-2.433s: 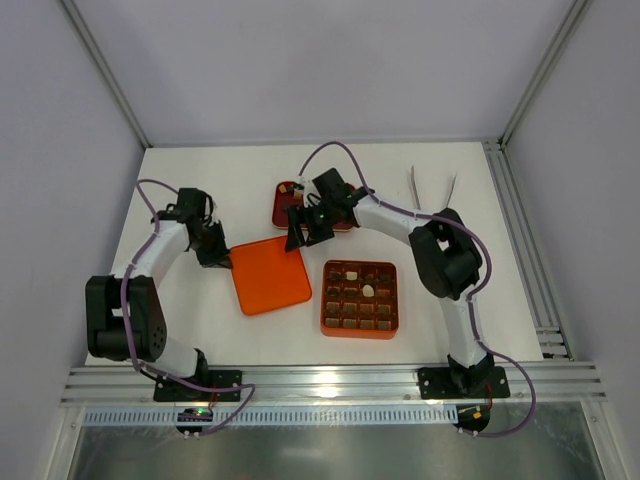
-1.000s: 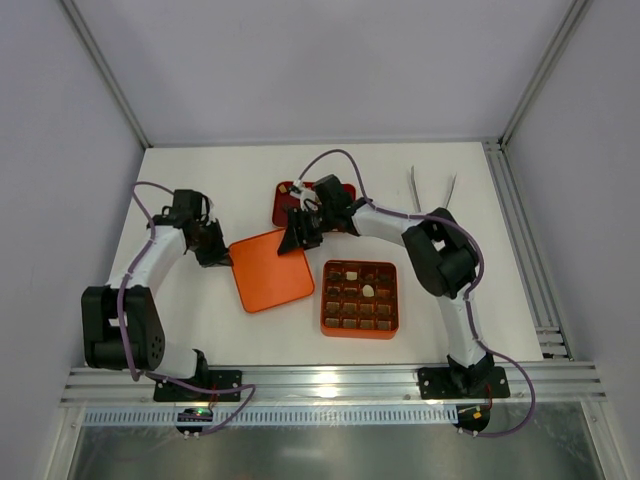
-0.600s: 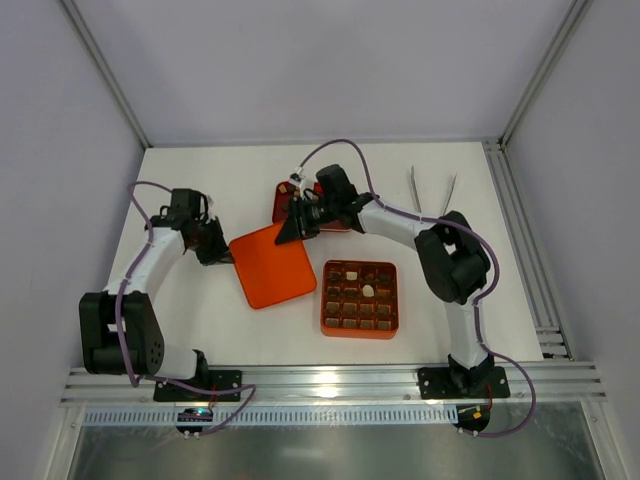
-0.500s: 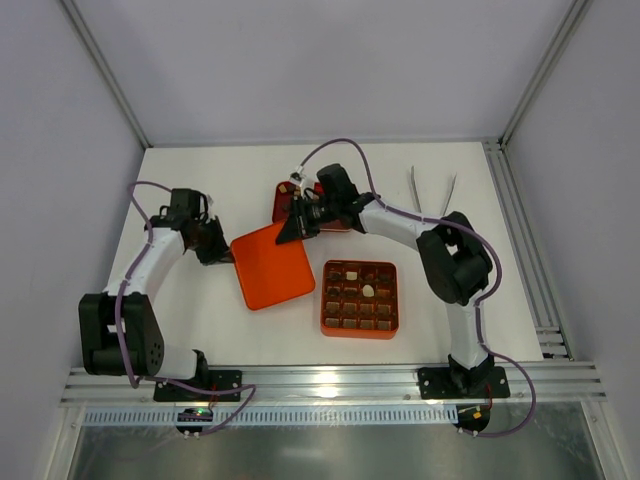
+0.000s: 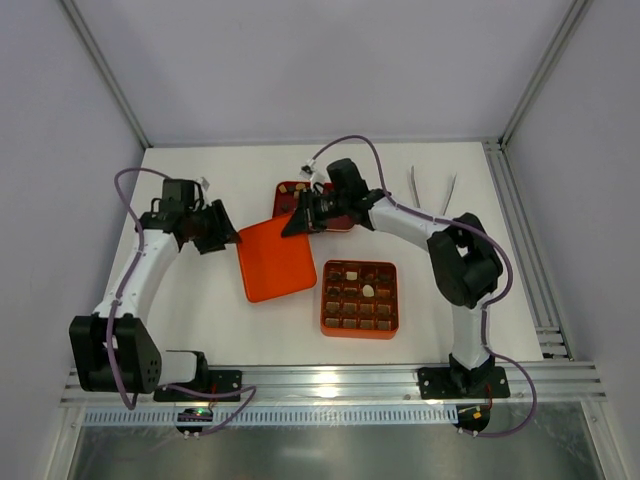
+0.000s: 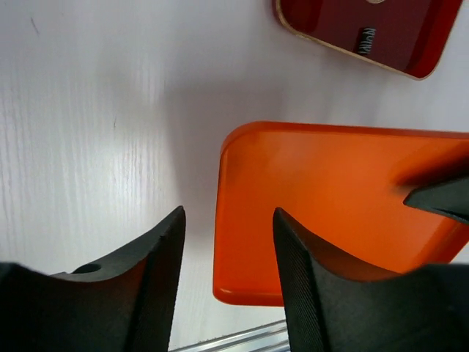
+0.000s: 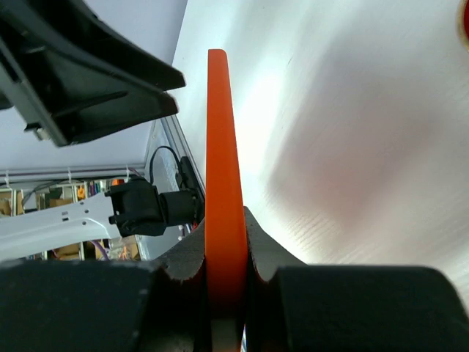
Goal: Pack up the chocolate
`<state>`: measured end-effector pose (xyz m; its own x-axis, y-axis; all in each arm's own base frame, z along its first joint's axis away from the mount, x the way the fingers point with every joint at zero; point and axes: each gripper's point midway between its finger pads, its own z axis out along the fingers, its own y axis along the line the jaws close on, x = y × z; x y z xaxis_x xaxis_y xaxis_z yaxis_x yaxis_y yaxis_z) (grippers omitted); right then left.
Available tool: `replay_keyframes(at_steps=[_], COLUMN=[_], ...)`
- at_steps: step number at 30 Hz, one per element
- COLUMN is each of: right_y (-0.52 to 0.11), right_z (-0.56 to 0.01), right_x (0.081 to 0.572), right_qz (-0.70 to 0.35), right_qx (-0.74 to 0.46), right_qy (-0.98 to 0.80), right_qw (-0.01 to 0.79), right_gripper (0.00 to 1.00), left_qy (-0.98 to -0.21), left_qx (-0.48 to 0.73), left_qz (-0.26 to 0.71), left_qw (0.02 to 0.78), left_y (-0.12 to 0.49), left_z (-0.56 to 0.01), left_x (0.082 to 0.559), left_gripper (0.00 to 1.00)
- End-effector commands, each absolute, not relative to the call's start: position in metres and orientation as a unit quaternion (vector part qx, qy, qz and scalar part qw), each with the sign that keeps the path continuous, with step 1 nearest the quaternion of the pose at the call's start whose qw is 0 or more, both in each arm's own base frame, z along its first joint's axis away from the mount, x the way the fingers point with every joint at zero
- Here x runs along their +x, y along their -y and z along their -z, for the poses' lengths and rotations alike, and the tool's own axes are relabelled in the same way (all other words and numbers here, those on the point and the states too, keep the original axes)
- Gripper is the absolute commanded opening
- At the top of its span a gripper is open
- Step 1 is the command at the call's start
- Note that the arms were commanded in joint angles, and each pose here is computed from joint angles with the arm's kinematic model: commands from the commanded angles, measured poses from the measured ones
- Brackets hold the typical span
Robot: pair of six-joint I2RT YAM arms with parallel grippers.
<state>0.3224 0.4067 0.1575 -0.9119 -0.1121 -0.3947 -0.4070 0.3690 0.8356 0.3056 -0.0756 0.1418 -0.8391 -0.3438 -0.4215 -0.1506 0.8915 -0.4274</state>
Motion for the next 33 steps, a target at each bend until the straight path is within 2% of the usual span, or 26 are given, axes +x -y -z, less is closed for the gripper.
replay_keyframes(at_steps=[1,7,11,14,16,21,25,33], right_y=[-0.392,-0.356,-0.328,-0.311,-0.3,-0.283,-0.277,-0.272], right_z=[-0.214,-0.233,-0.249,-0.267,-0.281,-0.311,-0.319,-0.333], right_x=[0.334,0.36,0.377,0.386,0.394,0.4,0.399,0.388], right_qz=[-0.564,-0.566,-0.568,-0.577,-0.58,-0.584,-0.584,-0.582], right_qx=[-0.143,-0.073,-0.029,-0.004,0.011,0.034,0.047,0.056], right_qy=[-0.795,-0.804,-0.806,-0.799,-0.796,-0.792,-0.792,-0.792], right_qw=[0.174,0.167,0.167,0.168,0.171,0.177,0.172,0.175], right_gripper=[0.04,0.04,0.04,0.04,0.04,0.04,0.04,0.04], left_qy=[-0.92,-0.891,-0.841,-0.806,-0.784,-0.744,-0.678,-0.594], left_qx=[-0.087,0.03,0.12,0.203,0.236,0.326,0.368,0.41], left_qz=[0.203,0.187,0.198,0.19,0.15,0.107,0.083,-0.034], left_qw=[0.324,0.412,0.489,0.523,0.554,0.574,0.631,0.691], left_y=[0.093,0.141,0.169,0.196,0.202,0.238,0.261,0.263], left_z=[-0.194,-0.248,-0.287,-0.297,-0.301,-0.296,-0.304,-0.31], left_x=[0.312,0.296,0.279,0.257,0.255,0.241,0.239,0.256], left_gripper=[0.52,0.65,0.75,0.79,0.81,0.82,0.83,0.82])
